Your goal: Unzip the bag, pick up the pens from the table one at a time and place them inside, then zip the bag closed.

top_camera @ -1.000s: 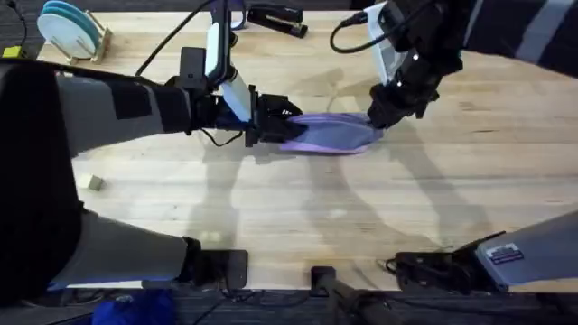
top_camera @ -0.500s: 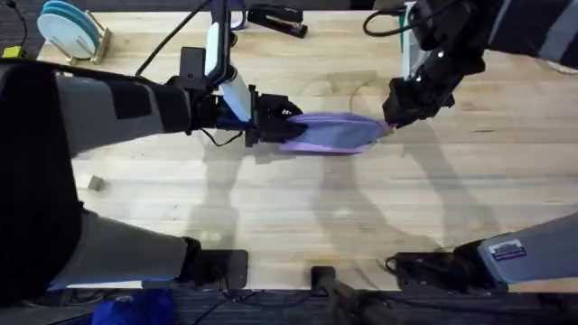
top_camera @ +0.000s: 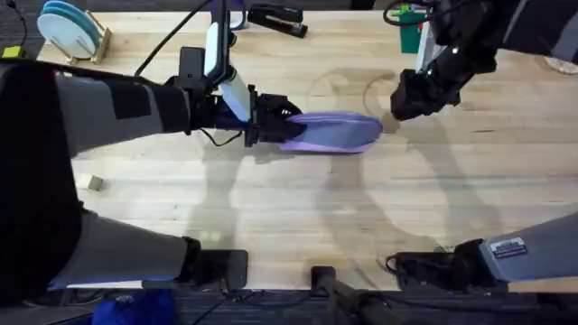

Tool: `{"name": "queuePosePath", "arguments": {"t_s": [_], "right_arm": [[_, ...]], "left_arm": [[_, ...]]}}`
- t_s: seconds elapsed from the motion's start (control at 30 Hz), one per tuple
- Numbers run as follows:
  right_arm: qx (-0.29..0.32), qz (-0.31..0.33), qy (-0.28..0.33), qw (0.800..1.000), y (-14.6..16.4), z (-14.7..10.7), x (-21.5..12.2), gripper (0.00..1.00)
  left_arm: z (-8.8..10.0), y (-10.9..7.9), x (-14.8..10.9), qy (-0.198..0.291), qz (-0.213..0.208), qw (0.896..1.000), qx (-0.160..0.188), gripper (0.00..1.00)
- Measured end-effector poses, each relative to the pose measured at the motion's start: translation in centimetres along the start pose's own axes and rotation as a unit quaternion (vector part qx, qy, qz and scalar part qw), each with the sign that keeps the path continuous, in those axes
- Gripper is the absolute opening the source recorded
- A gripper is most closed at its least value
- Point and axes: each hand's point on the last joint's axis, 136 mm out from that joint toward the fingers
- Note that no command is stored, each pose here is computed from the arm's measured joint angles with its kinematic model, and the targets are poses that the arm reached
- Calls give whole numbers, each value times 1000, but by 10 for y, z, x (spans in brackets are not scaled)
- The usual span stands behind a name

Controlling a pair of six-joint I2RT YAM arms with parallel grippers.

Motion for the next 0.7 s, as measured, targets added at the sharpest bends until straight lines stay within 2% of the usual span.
{"name": "queuePosePath", "arguments": {"t_s": [0.37,0.53,0.57,0.6,0.7], "right_arm": [[3,3,19,1000,0,-11,-3,32],[-2,18,-17,1000,4,-9,-36,39],[-7,26,-34,999,6,-6,-46,66],[-11,34,-49,998,8,-3,-57,143],[-22,54,-85,995,14,-2,-83,543]], "left_arm": [[0,0,0,0,0,1000,0,44],[0,0,0,0,0,1000,0,44],[0,0,0,0,0,1000,0,44],[0,0,0,0,0,1000,0,44],[0,0,0,0,0,1000,0,44]]}}
Point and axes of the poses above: each hand's point on the last joint's axis, 136 mm out from that joint toward the fingers, its own x axis out along the fingers, its own y axis along the line the jaws close on, z = x × y
